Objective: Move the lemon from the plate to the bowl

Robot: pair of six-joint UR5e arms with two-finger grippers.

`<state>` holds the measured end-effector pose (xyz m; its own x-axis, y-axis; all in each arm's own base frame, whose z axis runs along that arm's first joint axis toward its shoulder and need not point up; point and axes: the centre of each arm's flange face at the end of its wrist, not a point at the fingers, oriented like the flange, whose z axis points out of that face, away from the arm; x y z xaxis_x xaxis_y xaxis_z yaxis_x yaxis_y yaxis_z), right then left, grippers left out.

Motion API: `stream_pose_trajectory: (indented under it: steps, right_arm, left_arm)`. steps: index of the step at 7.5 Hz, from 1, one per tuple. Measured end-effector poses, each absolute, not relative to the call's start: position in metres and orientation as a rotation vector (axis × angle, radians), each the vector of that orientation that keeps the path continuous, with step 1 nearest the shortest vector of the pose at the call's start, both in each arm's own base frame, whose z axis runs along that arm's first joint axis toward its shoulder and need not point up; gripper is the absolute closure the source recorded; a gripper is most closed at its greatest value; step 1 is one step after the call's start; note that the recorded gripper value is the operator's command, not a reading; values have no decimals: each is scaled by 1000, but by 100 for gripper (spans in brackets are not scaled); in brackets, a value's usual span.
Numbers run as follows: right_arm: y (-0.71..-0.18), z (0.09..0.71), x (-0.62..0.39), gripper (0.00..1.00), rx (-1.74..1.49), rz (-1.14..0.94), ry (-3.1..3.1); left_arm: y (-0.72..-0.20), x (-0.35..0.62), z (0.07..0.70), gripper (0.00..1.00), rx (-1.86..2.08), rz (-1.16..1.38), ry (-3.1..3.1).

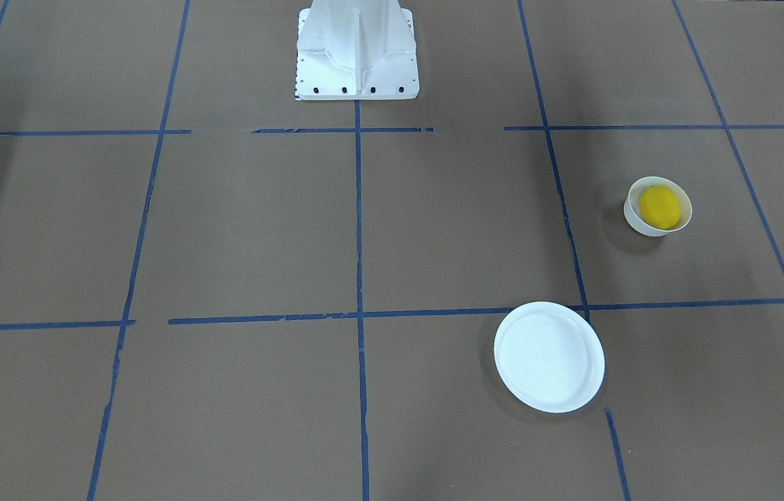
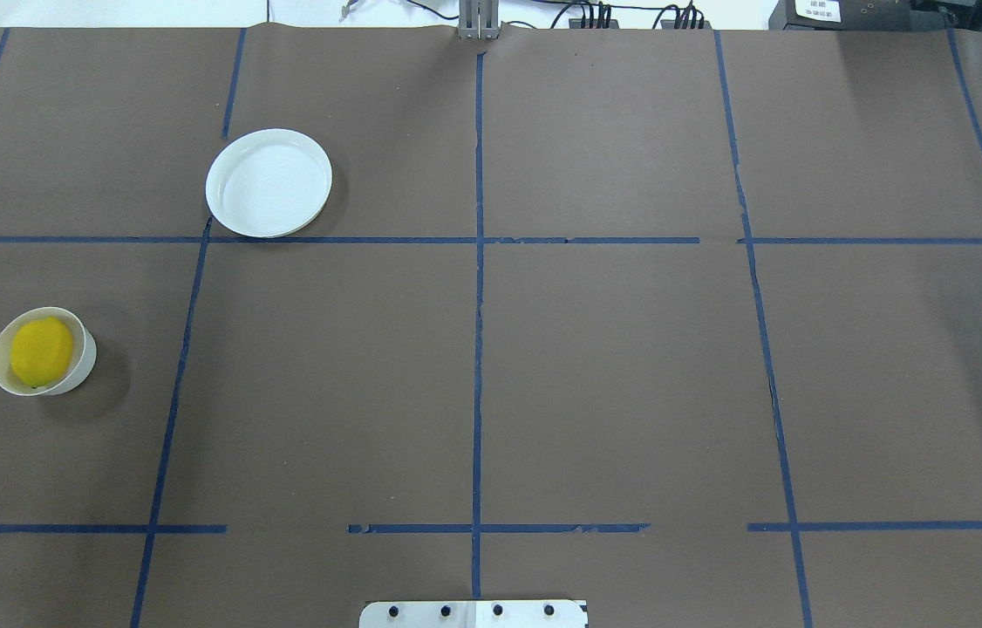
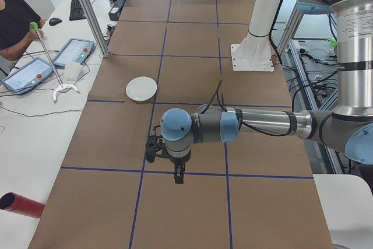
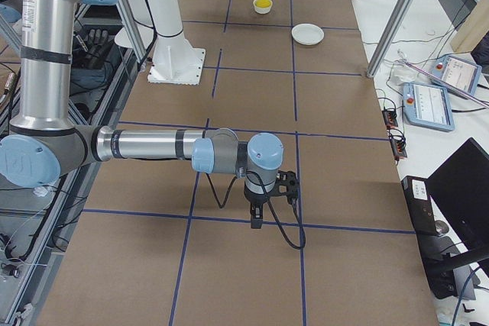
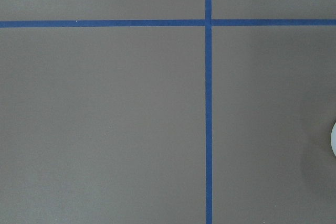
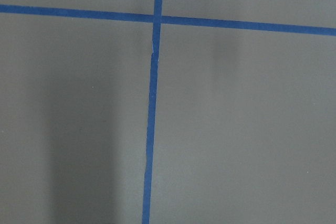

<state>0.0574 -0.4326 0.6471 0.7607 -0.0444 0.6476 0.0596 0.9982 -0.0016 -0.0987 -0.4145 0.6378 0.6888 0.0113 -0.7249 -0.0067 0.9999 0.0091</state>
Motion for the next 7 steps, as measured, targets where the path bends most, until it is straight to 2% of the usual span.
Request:
stream_pose_trajectory:
  steps: [7]
  right_arm:
    - [-433,647,57,0,-23,-57,-704]
  left_arm:
    - [-420,-99,633,0,16,13,814]
